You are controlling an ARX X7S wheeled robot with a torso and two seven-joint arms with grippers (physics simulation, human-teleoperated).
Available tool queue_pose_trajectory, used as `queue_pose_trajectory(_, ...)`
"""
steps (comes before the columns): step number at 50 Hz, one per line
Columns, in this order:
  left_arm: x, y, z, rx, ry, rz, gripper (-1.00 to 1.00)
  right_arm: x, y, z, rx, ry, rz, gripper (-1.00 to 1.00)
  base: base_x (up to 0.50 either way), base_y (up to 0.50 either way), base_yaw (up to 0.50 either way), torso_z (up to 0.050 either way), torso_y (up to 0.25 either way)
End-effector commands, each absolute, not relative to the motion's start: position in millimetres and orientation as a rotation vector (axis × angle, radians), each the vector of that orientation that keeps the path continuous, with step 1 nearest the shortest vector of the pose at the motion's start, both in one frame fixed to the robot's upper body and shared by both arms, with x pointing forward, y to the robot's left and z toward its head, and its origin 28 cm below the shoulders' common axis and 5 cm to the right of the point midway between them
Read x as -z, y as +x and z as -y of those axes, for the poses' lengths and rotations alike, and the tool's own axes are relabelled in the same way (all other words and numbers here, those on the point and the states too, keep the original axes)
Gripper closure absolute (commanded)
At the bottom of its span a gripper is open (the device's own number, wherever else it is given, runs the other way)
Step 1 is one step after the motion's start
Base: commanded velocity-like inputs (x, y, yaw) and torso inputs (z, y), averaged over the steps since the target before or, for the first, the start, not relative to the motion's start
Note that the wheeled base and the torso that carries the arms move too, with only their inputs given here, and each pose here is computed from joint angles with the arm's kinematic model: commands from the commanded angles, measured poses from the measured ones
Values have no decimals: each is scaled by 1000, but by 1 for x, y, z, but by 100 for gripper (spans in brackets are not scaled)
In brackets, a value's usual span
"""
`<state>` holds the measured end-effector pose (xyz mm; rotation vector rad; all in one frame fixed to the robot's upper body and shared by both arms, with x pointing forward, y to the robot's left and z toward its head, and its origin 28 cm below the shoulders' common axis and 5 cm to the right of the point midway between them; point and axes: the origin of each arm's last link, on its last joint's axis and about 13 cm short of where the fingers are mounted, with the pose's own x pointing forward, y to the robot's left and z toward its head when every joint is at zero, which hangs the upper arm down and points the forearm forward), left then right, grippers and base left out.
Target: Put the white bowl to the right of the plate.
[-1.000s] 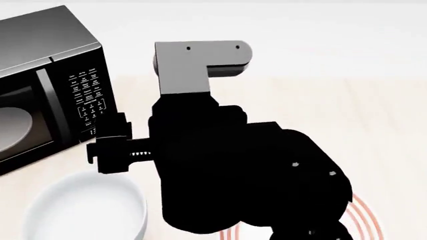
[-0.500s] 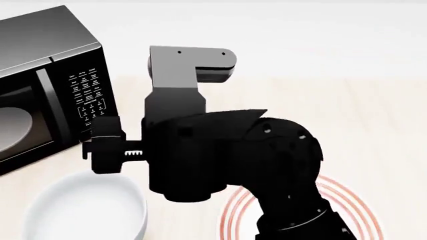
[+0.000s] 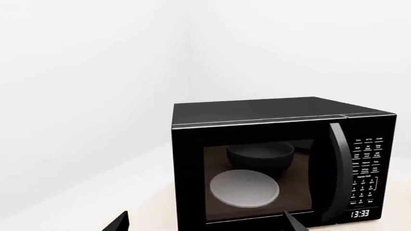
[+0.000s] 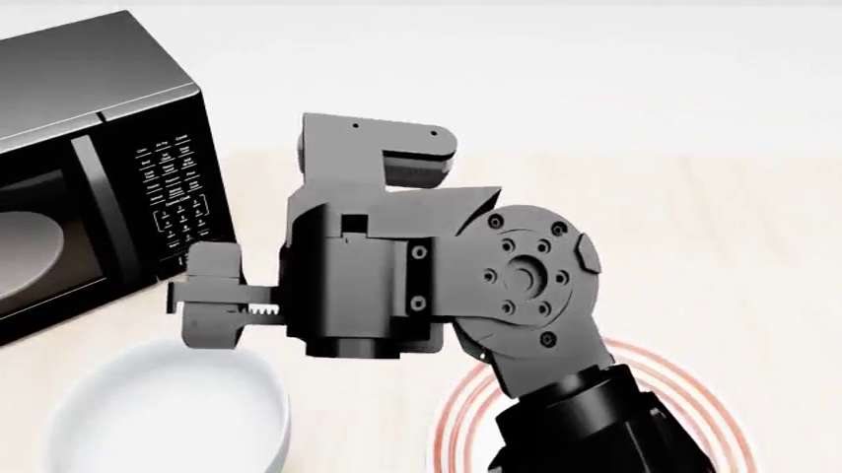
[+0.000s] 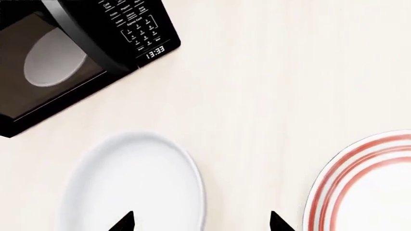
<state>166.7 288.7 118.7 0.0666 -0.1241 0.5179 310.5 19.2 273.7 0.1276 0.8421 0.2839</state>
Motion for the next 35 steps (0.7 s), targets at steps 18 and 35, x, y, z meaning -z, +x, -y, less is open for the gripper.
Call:
queue_pose_trajectory(18,-119,167,-289,-530,71,127,-100,-254,322,-27,-322,142,-1008,-100,0,0,0,0,0)
queue_pose_trajectory(35,-119,167,-290,-536,72,129,-100,-231,348,-27,-269,201,-1037,-100,0,0,0,0,0)
